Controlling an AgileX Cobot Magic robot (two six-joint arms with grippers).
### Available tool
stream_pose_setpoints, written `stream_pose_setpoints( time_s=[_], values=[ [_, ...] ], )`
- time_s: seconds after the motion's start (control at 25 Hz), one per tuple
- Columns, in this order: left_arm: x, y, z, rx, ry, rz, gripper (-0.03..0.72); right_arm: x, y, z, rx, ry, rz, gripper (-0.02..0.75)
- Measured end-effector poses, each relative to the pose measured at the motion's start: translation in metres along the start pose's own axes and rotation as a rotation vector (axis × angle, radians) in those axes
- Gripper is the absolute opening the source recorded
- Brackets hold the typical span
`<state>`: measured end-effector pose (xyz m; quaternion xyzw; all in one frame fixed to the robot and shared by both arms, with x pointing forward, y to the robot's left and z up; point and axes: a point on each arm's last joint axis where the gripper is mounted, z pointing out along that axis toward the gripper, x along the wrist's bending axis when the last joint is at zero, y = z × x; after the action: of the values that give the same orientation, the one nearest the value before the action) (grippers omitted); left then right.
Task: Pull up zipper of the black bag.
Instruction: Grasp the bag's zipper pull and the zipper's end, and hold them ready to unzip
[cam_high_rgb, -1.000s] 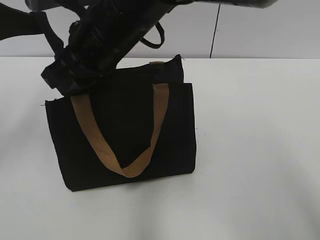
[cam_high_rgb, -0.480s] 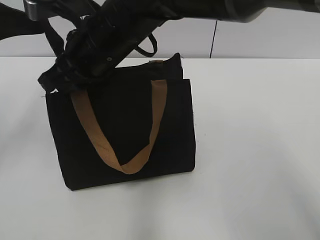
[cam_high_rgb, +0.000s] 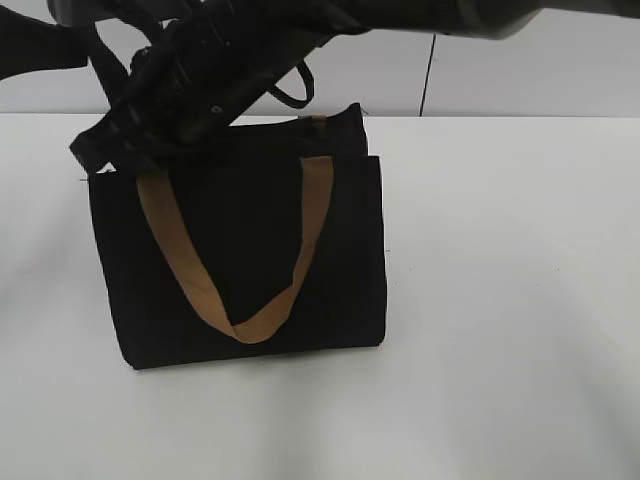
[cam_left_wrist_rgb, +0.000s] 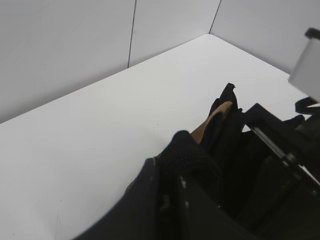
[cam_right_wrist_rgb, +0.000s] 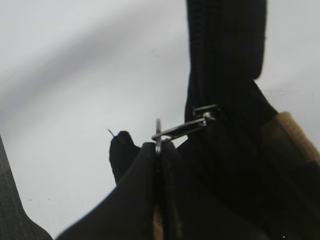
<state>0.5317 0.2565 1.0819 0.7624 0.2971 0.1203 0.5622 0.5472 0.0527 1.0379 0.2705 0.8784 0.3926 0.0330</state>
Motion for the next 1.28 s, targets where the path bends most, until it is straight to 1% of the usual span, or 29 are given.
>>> stream_pose_setpoints(
  time_s=[0.24, 0.48, 0.72, 0.8, 0.92, 0.96, 1.04, 1.2, 1.28],
  values=[
    [0.0, 0.0, 0.0, 0.0, 0.0, 0.0, 0.021, -0.0023, 0.0013, -0.0013, -0.017, 0.02, 0.05, -0.008],
    [-0.0005, 0.0, 0.0, 0.0, -0.006, 0.0, 0.021, -0.0018, 0.0031, -0.0018, -0.034, 0.025, 0.066, 0.06],
    [-0.0015, 0.0001, 0.0, -0.001, -0.016, 0.0, 0.021, -0.0018, 0.0051, -0.0019, -0.056, 0.026, 0.083, 0.071],
    [-0.0019, 0.0001, 0.0, -0.002, -0.021, 0.0, 0.021, -0.0018, 0.0051, -0.0019, -0.056, 0.026, 0.083, 0.066],
    [-0.002, 0.0002, 0.0, -0.002, -0.022, 0.0, 0.021, -0.002, 0.005, -0.0018, -0.054, 0.024, 0.079, -0.007],
    [-0.002, 0.0002, 0.0, -0.002, -0.022, 0.0, 0.021, -0.002, 0.0049, -0.0018, -0.053, 0.024, 0.078, -0.014],
    [-0.002, 0.0002, 0.0, -0.002, -0.022, 0.0, 0.021, -0.0016, 0.004, -0.0018, -0.043, 0.028, 0.077, -0.015],
    [-0.0035, 0.0016, -0.0013, -0.005, -0.021, -0.013, 0.021, 0.0017, -0.0033, -0.0023, 0.039, 0.059, 0.058, -0.015],
    [-0.0057, 0.0039, -0.0034, -0.01, -0.019, -0.039, 0.021, 0.002, -0.0042, -0.0074, 0.065, 0.053, 0.037, -0.015]
  ],
)
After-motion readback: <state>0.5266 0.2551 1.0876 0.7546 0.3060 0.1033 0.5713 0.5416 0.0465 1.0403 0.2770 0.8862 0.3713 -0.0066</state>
